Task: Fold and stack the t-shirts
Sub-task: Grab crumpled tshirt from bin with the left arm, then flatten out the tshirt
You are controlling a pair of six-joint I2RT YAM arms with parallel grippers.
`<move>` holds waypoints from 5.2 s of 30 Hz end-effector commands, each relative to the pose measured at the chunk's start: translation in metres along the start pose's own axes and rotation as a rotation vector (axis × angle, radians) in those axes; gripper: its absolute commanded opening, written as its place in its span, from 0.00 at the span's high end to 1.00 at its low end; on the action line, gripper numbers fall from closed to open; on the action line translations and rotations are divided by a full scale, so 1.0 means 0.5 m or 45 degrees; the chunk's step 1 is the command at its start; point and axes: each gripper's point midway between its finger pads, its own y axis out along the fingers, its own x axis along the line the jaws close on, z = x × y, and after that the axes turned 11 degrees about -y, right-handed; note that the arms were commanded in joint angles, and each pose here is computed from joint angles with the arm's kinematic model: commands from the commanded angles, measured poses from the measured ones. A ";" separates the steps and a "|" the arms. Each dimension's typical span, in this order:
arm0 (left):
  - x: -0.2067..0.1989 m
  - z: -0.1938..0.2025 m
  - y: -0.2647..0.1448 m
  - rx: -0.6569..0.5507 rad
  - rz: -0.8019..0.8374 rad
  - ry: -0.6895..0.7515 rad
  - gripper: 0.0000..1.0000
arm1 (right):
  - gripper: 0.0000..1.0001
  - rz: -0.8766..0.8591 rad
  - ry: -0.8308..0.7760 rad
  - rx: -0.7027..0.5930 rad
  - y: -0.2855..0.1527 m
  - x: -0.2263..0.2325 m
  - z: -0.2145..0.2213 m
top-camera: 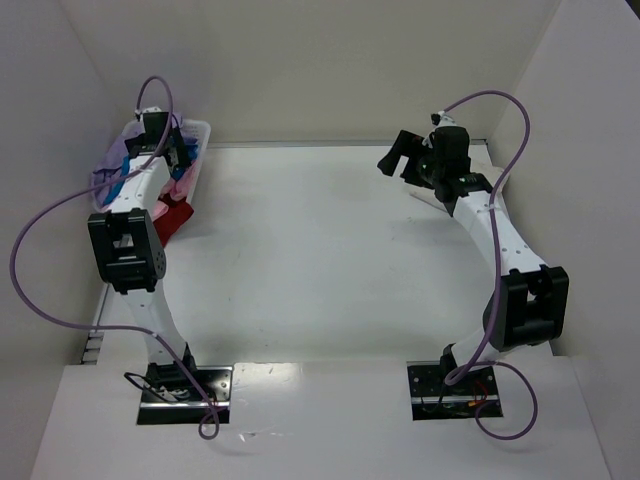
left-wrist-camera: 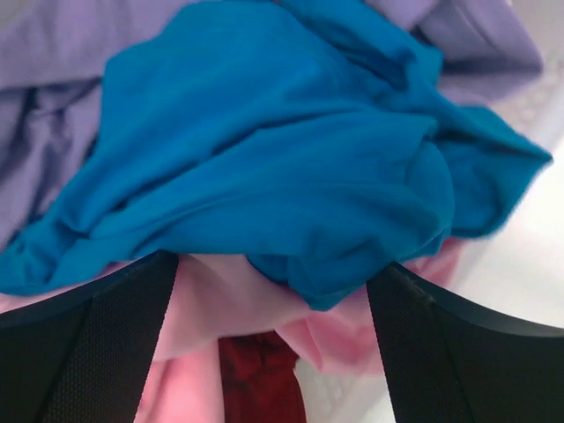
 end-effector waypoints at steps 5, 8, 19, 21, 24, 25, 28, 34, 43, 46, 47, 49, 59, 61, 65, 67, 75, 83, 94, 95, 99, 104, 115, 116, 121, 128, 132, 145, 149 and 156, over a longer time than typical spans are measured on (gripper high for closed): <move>-0.026 -0.097 0.005 -0.192 0.033 -0.133 0.08 | 0.00 -0.044 -0.017 -0.091 -0.008 0.025 -0.040; -0.031 -0.114 0.002 -0.201 0.069 -0.157 0.06 | 0.00 -0.041 -0.003 -0.078 -0.006 0.022 -0.031; -0.058 -0.100 0.045 -0.198 0.116 -0.159 0.00 | 0.00 -0.018 -0.014 -0.083 -0.009 0.015 -0.029; -0.061 -0.097 0.052 -0.201 0.118 -0.172 0.08 | 0.00 -0.015 -0.012 -0.072 -0.007 0.012 -0.021; -0.065 -0.093 0.061 -0.207 0.123 -0.192 0.28 | 0.00 -0.015 -0.012 -0.072 -0.007 0.012 -0.021; -0.065 -0.093 0.061 -0.207 0.123 -0.192 0.38 | 0.00 -0.015 -0.012 -0.072 -0.007 0.012 -0.021; -0.075 -0.102 0.053 -0.215 0.161 -0.213 0.76 | 0.00 -0.003 -0.012 -0.075 -0.006 0.009 -0.022; -0.079 -0.188 -0.038 -0.300 0.241 -0.236 1.00 | 0.00 -0.020 -0.001 -0.088 -0.024 0.017 -0.023; -0.075 -0.282 -0.144 -0.393 0.311 -0.236 0.87 | 0.00 -0.049 -0.001 -0.144 -0.067 0.034 -0.043; -0.069 -0.275 -0.146 -0.381 0.297 -0.246 0.97 | 0.00 -0.038 0.000 -0.148 -0.067 0.031 -0.044; -0.065 -0.272 -0.145 -0.374 0.282 -0.258 0.90 | 0.00 -0.041 -0.002 -0.159 -0.073 0.033 -0.049; -0.059 -0.272 -0.148 -0.378 0.267 -0.261 0.90 | 0.00 -0.041 -0.002 -0.159 -0.073 0.033 -0.049; -0.136 -0.470 -0.460 -0.580 0.828 -0.297 1.00 | 0.00 -0.076 0.001 -0.194 -0.083 0.051 -0.077; -0.156 -0.486 -0.544 -0.630 0.946 -0.261 1.00 | 0.00 -0.082 -0.003 -0.212 -0.088 0.055 -0.090; -0.153 -0.515 -0.735 -0.752 1.158 -0.215 1.00 | 0.00 -0.079 -0.013 -0.205 -0.100 0.057 -0.093; -0.155 -0.511 -0.807 -0.753 1.284 -0.227 1.00 | 0.00 -0.082 -0.015 -0.216 -0.107 0.060 -0.097; -0.276 -0.273 -0.896 -0.382 1.706 0.059 1.00 | 0.00 -0.063 0.013 -0.243 -0.147 0.058 -0.089; -0.370 -0.103 -0.880 -0.163 1.741 0.259 1.00 | 0.00 -0.121 -0.054 -0.383 -0.238 0.089 -0.129; -0.409 -0.076 -0.910 -0.109 1.806 0.309 1.00 | 0.00 -0.611 -0.166 -0.466 -0.313 0.237 -0.115; -0.416 -0.070 -0.901 -0.084 1.800 0.301 1.00 | 0.00 -0.646 -0.172 -0.447 -0.306 0.260 -0.104; -0.427 -0.076 -0.904 -0.084 1.821 0.292 1.00 | 0.00 -0.751 -0.158 -0.433 -0.298 0.315 -0.080; -0.442 -0.067 -0.907 -0.059 1.852 0.296 1.00 | 0.00 -0.754 -0.118 -0.395 -0.255 0.371 -0.055; -0.446 -0.029 -0.923 0.011 1.915 0.334 1.00 | 0.08 -0.634 -0.115 -0.368 -0.143 0.369 -0.075; -0.442 -0.028 -0.925 0.011 1.915 0.334 1.00 | 0.11 -0.615 -0.111 -0.363 -0.133 0.364 -0.072; -0.439 -0.012 -0.921 0.043 1.919 0.343 1.00 | 0.70 -0.614 -0.081 -0.437 -0.129 0.370 -0.103; -0.431 -0.035 -0.859 -0.062 1.706 0.311 0.96 | 1.00 -0.444 -0.043 -0.527 -0.165 0.330 -0.151; -0.399 -0.045 -0.768 -0.142 1.395 0.284 0.91 | 1.00 -0.308 -0.050 -0.589 -0.222 0.264 -0.207; -0.319 -0.017 -0.657 -0.202 1.017 0.260 0.76 | 1.00 -0.039 -0.115 -0.738 -0.345 0.105 -0.316; -0.311 -0.014 -0.648 -0.200 1.005 0.256 0.76 | 1.00 -0.036 -0.126 -0.738 -0.345 0.105 -0.316; -0.419 0.124 -0.764 0.146 1.680 0.400 0.54 | 1.00 -0.126 -0.153 -0.698 -0.332 0.131 -0.317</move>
